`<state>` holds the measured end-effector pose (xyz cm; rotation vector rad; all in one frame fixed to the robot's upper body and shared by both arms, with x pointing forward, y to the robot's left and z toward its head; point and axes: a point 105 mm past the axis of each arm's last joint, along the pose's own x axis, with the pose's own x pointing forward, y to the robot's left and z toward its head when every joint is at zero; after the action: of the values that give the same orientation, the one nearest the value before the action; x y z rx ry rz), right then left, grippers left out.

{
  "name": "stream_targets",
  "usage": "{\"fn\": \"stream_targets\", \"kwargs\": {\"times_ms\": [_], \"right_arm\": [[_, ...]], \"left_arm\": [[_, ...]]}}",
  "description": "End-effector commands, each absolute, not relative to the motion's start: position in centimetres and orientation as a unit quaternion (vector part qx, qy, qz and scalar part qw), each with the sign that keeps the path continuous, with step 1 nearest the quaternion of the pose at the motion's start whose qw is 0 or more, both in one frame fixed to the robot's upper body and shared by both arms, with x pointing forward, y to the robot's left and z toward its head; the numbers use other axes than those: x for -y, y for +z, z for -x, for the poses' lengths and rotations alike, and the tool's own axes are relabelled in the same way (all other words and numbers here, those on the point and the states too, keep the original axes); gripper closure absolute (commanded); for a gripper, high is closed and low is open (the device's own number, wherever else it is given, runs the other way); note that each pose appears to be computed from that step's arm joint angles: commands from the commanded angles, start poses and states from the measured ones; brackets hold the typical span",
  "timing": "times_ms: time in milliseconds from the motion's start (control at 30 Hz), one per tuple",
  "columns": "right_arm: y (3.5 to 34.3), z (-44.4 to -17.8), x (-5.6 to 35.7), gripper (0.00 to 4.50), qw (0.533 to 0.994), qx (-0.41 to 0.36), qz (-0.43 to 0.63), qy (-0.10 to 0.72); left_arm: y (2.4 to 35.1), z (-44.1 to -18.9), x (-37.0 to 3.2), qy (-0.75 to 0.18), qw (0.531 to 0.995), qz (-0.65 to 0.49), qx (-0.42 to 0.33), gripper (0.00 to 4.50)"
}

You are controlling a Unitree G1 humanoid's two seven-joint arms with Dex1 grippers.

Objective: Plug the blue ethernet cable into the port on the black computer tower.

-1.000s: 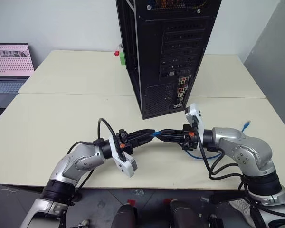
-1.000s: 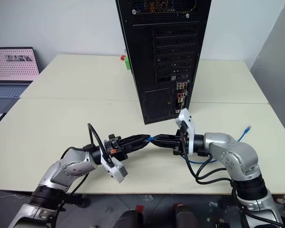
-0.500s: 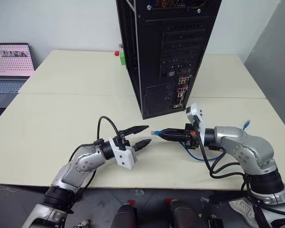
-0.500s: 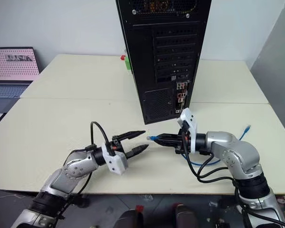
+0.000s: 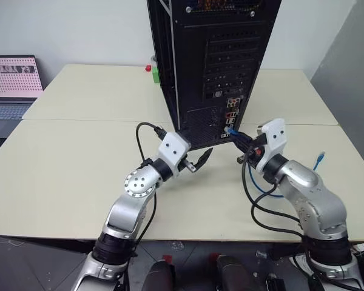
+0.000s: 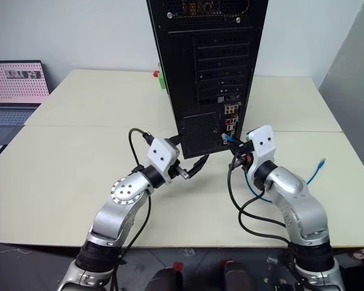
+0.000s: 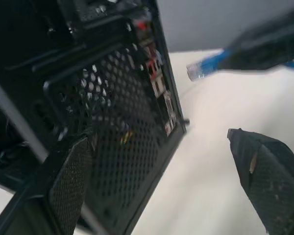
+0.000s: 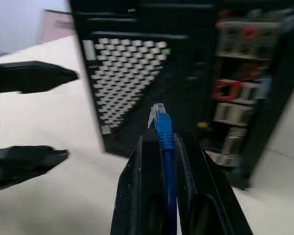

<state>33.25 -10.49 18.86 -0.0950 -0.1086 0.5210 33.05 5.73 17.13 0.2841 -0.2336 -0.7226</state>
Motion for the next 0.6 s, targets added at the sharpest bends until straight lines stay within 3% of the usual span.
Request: {"fn": "stream_targets", "kwargs": {"times_ms": [33,267,600], "right_arm": [[20.0,-33.9,10.5,4.49,0.974,0.101,0.060,0.192],[19.9,-35.4,10.2,4.49,0.984,0.110,0.051,0.132],[19.4,-36.8,10.1,4.49,0.989,0.100,0.040,0.100]], "left_arm": [[17.5,-32.9,-5.2,-0.356,0.922,-0.110,0.101,0.00],[18.0,-33.9,-5.3,-0.348,0.931,-0.082,0.078,0.00],[18.5,-33.4,-5.9,-0.391,0.910,-0.120,0.063,0.00]]}}
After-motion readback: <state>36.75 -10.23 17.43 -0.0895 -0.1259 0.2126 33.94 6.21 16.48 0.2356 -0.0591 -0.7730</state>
